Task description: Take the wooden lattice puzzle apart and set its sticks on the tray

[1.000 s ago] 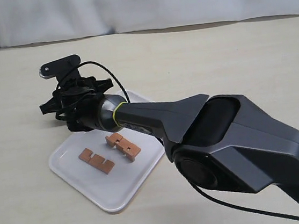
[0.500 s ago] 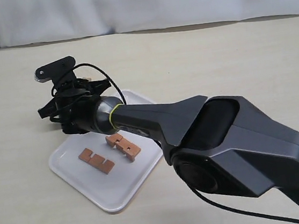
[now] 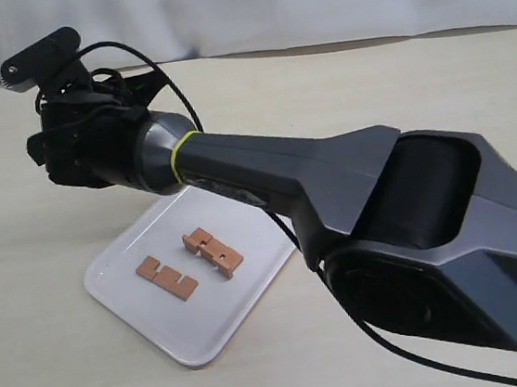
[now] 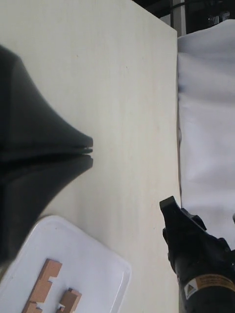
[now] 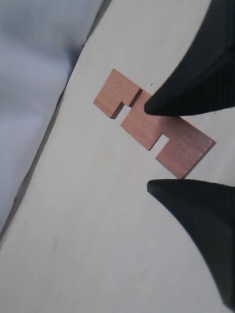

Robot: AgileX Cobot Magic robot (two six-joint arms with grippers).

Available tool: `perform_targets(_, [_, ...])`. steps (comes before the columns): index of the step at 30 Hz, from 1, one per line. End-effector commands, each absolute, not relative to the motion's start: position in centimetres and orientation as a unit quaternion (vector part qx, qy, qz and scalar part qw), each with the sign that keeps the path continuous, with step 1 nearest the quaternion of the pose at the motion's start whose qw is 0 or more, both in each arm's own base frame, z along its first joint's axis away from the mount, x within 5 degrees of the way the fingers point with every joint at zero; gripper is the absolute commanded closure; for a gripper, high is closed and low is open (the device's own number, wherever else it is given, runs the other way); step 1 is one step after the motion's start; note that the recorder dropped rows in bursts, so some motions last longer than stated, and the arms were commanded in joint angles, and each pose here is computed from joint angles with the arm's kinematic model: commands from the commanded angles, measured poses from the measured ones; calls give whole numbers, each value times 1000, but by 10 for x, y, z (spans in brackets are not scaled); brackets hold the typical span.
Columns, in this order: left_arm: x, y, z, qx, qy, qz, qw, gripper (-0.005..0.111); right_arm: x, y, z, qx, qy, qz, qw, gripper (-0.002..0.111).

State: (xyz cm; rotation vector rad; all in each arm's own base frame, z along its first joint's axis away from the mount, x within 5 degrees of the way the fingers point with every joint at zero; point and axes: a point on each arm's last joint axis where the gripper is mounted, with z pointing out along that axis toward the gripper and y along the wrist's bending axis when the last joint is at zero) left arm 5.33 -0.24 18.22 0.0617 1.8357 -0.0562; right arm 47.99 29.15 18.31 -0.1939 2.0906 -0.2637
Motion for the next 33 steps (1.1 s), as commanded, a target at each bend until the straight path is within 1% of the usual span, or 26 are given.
perform_targets(1, [53,-3,182,26,791,-25,610,107,472,286,199,-102,877,-130,452,104])
perform_targets(6, [53,-3,182,26,791,-25,610,107,462,283,206,-146,894,-142,399,104])
perform_targets(11, [53,-3,182,26,791,-25,610,107,446,273,207,-180,895,-142,383,104])
perform_targets(14, [53,-3,182,26,791,-25,610,107,437,254,210,-195,894,-134,380,104])
perform_targets(20, [53,-2,182,26,792,-25,609,107,407,210,210,-233,884,-62,401,104])
perform_targets(23, [53,-2,182,26,792,-25,609,107,392,185,214,-242,870,-13,429,104])
perform_targets(26, [53,-2,182,26,792,-25,609,107,380,164,207,-242,863,26,443,104])
perform_targets(30, [53,-2,182,26,792,-25,609,107,369,141,183,-236,875,34,420,104])
perform_targets(33, [53,-2,182,26,792,-25,609,107,362,133,165,-266,871,42,411,104])
